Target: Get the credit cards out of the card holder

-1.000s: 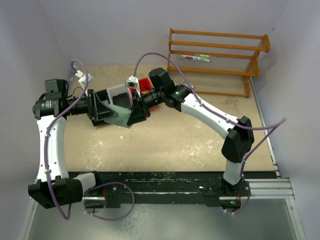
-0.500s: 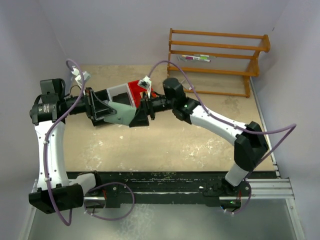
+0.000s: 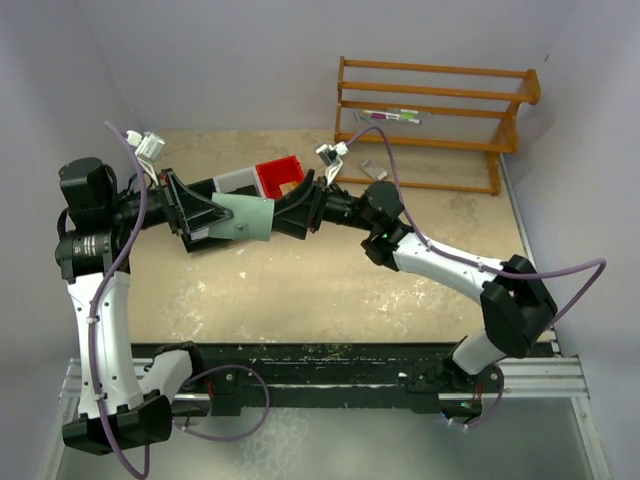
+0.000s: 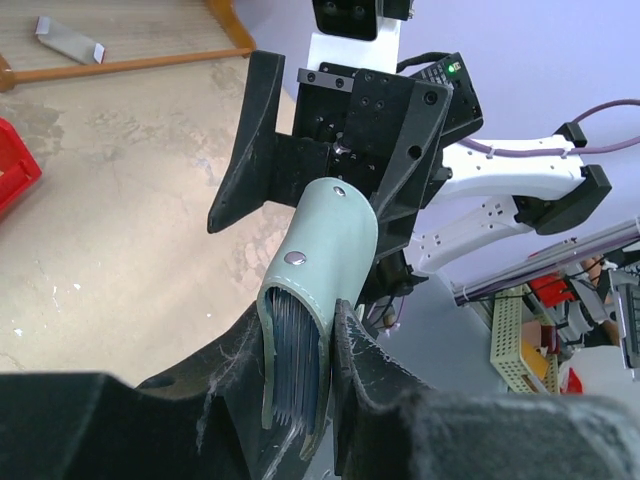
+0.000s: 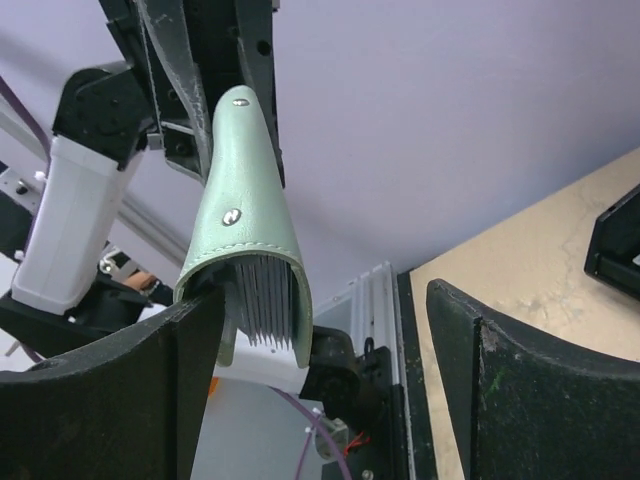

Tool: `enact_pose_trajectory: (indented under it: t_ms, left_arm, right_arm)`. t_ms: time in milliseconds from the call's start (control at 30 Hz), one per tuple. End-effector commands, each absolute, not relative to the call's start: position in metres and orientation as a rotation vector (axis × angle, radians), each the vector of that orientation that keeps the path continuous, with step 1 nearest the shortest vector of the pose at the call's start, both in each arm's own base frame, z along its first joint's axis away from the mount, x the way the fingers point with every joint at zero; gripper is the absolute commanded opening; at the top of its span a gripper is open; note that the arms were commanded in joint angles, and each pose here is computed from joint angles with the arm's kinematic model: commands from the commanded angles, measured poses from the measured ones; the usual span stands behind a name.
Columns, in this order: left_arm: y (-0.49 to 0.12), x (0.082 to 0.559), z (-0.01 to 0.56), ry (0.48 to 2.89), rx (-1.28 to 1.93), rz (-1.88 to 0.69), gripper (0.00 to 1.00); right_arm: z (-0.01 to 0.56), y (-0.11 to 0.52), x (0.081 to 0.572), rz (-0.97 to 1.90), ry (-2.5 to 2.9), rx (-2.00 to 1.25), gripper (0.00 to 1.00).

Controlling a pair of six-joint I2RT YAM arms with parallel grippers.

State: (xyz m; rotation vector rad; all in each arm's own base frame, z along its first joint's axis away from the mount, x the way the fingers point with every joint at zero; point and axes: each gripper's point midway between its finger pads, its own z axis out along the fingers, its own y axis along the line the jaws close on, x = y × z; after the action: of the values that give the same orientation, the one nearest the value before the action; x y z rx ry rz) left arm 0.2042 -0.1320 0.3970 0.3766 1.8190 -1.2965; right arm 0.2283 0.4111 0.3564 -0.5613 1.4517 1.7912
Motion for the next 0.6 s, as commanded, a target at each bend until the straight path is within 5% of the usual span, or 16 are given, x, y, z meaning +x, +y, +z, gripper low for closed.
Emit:
enact_pose_trajectory:
  t_ms: [0,367,567]
  left_arm:
    - [-0.133,0.206,0.401,1.803,0.35,-1.299,0.0]
    - [-0.133,0.206,0.408,1.8,0.338,-1.318,0.0]
    - [-0.132,0.205,0.402,1.807,0.332,-1.296,0.0]
  right_arm:
    - [0.429,0.403,0.207,1.884,1.159,-0.595,0.84]
    - [0.347,0.355,0.217,1.773,1.408,-0.526,0.96]
    - [0.378,0.346,0.217,1.645,1.264,-0.399,1.0]
